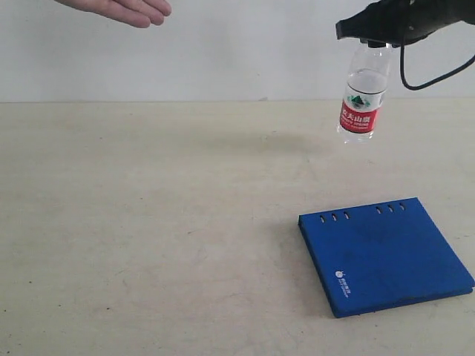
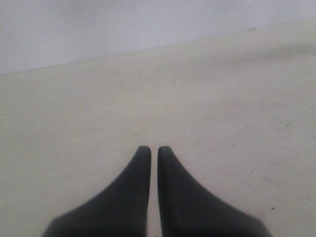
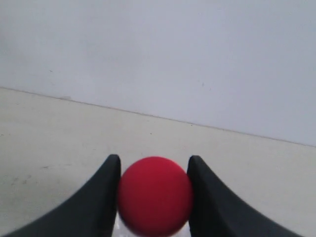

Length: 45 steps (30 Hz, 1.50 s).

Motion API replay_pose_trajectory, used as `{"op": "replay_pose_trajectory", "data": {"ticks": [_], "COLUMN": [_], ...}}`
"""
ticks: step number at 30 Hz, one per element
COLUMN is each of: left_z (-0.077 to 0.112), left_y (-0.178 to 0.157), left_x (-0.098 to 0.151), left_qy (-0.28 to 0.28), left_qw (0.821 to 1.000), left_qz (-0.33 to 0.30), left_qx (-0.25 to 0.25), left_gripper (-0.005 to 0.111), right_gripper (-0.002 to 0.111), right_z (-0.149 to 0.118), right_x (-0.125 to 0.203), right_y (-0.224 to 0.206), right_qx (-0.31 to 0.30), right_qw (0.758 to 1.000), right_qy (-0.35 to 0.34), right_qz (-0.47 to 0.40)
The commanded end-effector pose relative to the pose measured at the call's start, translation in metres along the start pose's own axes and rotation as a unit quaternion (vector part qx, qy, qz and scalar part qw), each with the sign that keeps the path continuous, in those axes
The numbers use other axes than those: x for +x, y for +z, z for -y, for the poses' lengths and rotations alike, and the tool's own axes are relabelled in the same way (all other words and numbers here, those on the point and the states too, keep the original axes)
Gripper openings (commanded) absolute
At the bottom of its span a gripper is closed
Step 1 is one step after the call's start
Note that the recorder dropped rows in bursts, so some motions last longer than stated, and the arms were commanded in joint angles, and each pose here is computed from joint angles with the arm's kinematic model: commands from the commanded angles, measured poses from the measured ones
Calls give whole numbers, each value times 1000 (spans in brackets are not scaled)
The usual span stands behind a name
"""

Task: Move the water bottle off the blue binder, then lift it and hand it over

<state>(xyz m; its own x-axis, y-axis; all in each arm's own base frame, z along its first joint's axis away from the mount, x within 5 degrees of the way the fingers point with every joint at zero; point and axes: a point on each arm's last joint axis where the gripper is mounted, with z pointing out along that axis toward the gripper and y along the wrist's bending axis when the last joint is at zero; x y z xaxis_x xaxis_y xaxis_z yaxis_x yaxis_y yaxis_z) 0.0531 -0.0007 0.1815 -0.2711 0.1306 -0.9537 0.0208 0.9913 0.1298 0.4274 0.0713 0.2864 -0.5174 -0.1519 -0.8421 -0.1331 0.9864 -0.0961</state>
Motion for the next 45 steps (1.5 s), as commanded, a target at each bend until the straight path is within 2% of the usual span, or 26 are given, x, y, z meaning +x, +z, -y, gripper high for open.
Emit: {"op": "replay_pose_trajectory", "data": {"ticks": [1, 4, 5, 7, 8, 12, 18, 20, 22, 23, 24, 26, 30, 31, 33, 35, 37, 40, 42, 45], "left_z": [0, 0, 0, 0, 0, 0, 0, 0, 0, 0, 0, 0, 0, 0, 0, 0, -1, -1, -1, -1], "left_y": [0, 0, 0, 0, 0, 0, 0, 0, 0, 0, 0, 0, 0, 0, 0, 0, 0, 0, 0, 0], "left_x": [0, 0, 0, 0, 0, 0, 0, 0, 0, 0, 0, 0, 0, 0, 0, 0, 0, 1, 1, 1], "left_qy": [-4, -4, -4, -4, -4, -4, -4, -4, -4, -4, -4, -4, -4, -4, -1, 3, 8, 12, 12, 12], "left_qw": [1000, 1000, 1000, 1000, 1000, 1000, 1000, 1000, 1000, 1000, 1000, 1000, 1000, 1000, 1000, 1000, 1000, 1000, 1000, 1000], "left_qz": [3, 3, 3, 3, 3, 3, 3, 3, 3, 3, 3, 3, 3, 3, 3, 3, 2, 2, 2, 2], "left_qx": [1, 1, 1, 1, 1, 1, 1, 1, 1, 1, 1, 1, 1, 1, 0, -1, -4, -6, -6, -6], "left_gripper": [5, 5, 5, 5, 5, 5, 5, 5, 5, 5, 5, 5, 5, 5, 5, 5, 5, 5, 5, 5], "right_gripper": [1, 17, 30, 49, 50, 50, 50, 50, 50, 50, 46, 32, 4, 0, 0, 0, 0, 1, 8, 32], "right_z": [15, 16, 16, 17, 17, 17, 28, 33, 39, 41, 43, 38, 17, 10, -3, -6, -6, 0, 0, -2], "right_x": [4, 5, 6, 9, 9, 8, -54, -63, -59, -53, -40, -21, -7, -2, 9, 28, 54, 85, 103, 127], "right_y": [6, 6, 6, 5, 5, 2, -76, -107, -131, -141, -153, -165, -169, -168, -164, -157, -148, -129, -118, -110], "right_qx": [17, 19, 20, 24, 24, 26, 43, 56, 74, 83, 87, 57, -66, -104, -175, -195, -195, -152, -137, -132], "right_qw": [1000, 999, 999, 999, 999, 999, 997, 997, 997, 996, 990, 972, 964, 960, 947, 933, 917, 922, 929, 932], "right_qy": [-1, -24, -24, -25, -25, -23, -11, -1, 6, 4, -9, -31, -37, -49, -53, -80, -101, -128, -136, -131], "right_qz": [-7, -15, -22, -36, -38, -39, 63, 55, 9, -31, -109, -224, -253, -256, -264, -291, -333, -331, -317, -312]}}
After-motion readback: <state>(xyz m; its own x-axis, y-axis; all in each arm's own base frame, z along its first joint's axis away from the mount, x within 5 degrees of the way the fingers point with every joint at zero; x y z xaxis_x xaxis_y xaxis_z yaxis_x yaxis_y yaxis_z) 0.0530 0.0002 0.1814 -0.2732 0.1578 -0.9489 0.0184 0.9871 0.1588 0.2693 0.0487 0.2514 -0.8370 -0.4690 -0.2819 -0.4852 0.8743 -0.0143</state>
